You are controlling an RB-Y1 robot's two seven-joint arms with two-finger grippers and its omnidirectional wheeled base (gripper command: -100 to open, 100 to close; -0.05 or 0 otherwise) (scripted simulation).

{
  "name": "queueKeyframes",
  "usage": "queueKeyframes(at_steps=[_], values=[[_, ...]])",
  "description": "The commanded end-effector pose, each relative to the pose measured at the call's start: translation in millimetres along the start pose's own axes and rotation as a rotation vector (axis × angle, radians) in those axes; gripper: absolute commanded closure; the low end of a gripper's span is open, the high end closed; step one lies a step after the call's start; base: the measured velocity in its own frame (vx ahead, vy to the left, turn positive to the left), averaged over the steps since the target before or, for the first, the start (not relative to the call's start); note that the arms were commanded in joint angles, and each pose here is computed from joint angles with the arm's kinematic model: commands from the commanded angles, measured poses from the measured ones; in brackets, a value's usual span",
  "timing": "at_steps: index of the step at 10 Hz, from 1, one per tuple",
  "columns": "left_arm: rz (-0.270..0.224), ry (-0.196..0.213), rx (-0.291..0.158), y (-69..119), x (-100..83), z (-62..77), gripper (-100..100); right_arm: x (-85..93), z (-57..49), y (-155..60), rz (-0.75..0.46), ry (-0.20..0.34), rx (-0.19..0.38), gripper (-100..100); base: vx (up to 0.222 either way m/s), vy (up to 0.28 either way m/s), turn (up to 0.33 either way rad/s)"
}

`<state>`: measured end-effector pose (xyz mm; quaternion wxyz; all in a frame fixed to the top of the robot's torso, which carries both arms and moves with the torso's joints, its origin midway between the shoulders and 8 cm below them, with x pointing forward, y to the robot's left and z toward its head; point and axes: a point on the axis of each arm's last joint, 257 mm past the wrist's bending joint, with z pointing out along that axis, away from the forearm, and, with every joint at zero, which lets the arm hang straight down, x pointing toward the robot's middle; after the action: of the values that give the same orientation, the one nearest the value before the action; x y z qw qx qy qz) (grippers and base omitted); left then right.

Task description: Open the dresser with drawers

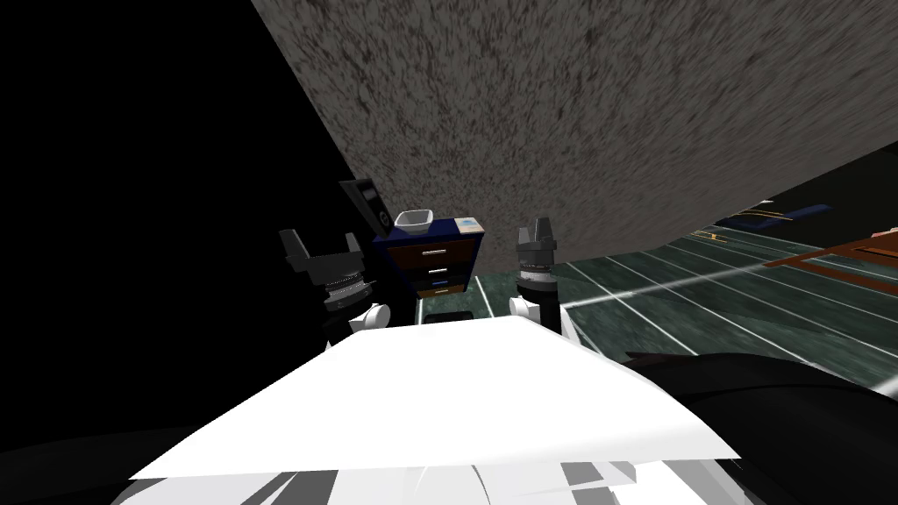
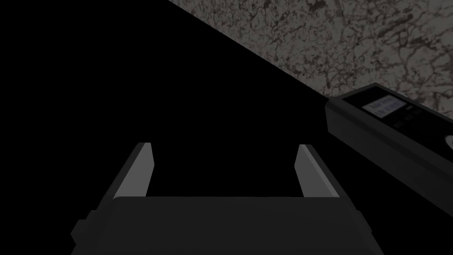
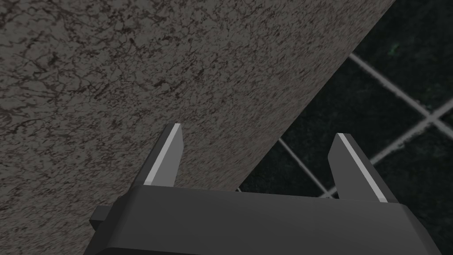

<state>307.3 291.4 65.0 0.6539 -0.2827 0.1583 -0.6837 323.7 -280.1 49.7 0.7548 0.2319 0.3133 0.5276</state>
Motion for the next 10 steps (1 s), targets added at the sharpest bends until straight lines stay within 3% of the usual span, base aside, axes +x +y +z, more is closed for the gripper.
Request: queueKeyframes(at_steps=[1,9,10], values=[[0.000,0.000,0.000,0.0,0.0,0.0,0,0.0,0.0,0.0,0.000,0.000,0.000,0,0.000,0.000,0.000],[0.000,0.000,0.000,-0.1,0.0,0.1,0,0.0,0.0,0.2,0.000,0.000,0.000,0,0.000,0.000,0.000],[0.006,0.035,-0.016,5.0,4.2,-1.6,-100,0.0,0.0,0.2,0.000,0.000,0.000,0,0.012,-0.005,0.003]])
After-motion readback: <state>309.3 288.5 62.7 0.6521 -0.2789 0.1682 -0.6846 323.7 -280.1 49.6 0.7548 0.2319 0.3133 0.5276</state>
